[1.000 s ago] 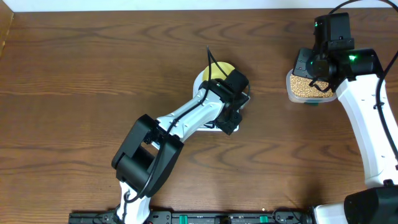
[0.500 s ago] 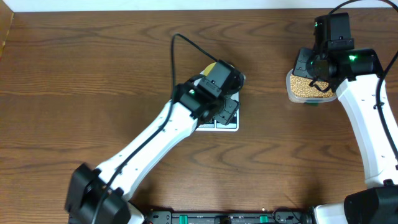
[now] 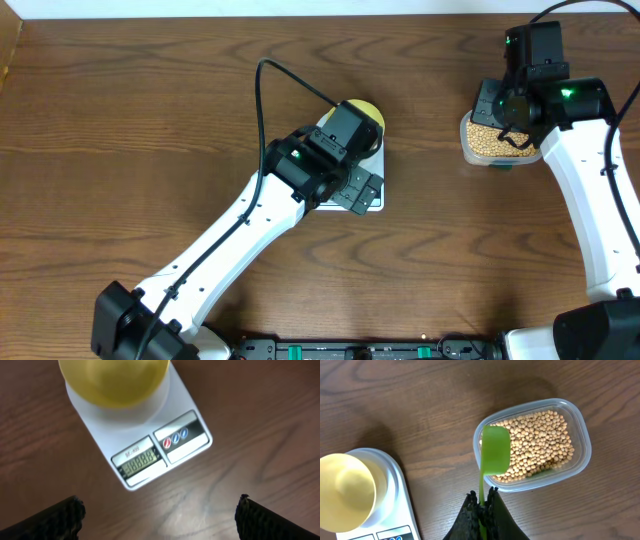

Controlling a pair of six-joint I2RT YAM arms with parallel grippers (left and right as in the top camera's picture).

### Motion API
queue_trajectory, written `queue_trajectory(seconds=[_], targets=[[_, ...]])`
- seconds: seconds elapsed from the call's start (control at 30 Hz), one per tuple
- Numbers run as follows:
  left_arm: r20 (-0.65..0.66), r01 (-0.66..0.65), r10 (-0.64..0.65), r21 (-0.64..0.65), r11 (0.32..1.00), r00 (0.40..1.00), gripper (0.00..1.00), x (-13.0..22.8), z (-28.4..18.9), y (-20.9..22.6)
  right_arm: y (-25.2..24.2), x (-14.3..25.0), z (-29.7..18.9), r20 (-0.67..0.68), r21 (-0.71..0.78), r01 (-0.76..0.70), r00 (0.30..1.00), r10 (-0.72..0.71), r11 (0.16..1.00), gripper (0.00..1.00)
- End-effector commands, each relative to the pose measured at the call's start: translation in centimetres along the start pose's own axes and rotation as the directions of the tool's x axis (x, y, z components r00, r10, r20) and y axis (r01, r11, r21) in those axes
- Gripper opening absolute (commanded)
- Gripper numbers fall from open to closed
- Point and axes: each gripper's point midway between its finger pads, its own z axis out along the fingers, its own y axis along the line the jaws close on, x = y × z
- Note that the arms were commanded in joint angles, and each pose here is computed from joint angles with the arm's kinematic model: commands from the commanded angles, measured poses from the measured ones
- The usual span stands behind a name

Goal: Scoop item into bowl and weigh 50g on scale

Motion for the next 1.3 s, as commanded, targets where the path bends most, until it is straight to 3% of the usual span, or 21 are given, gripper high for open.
queue_trajectory(seconds=[0.0,0.57,0.9,1.27], targets=[[0.001,0.01,-0.01,-0.011,1.0,1.0,0.98,0.0,-0.6,0.4,-0.3,-0.6,-0.2,0.018,0.02,0.01,1.0,-0.01,1.0,0.01],[0.055,0.012,-0.011,-0.011,1.0,0.998,0.98,-0.1,-2.9,0.5,-2.1,0.3,-0.3,-0.015,0.111,0.03,0.999,-0.029,0.993,0.01],[0.072,0.021,-0.013,-0.106,0.994,0.997,0.98,0.1,-4.0,2.3,-2.5,1.5,-0.4,-0.061,0.127,0.041,0.998,-0.033,0.991,0.01],[0.033,0.12,-0.118,-0.062,0.991,0.992,0.98,1.0,-3.8,4.0,-4.8,1.2,-0.9,-0.03,0.258,0.004,1.0,0.003,0.966,0.01]])
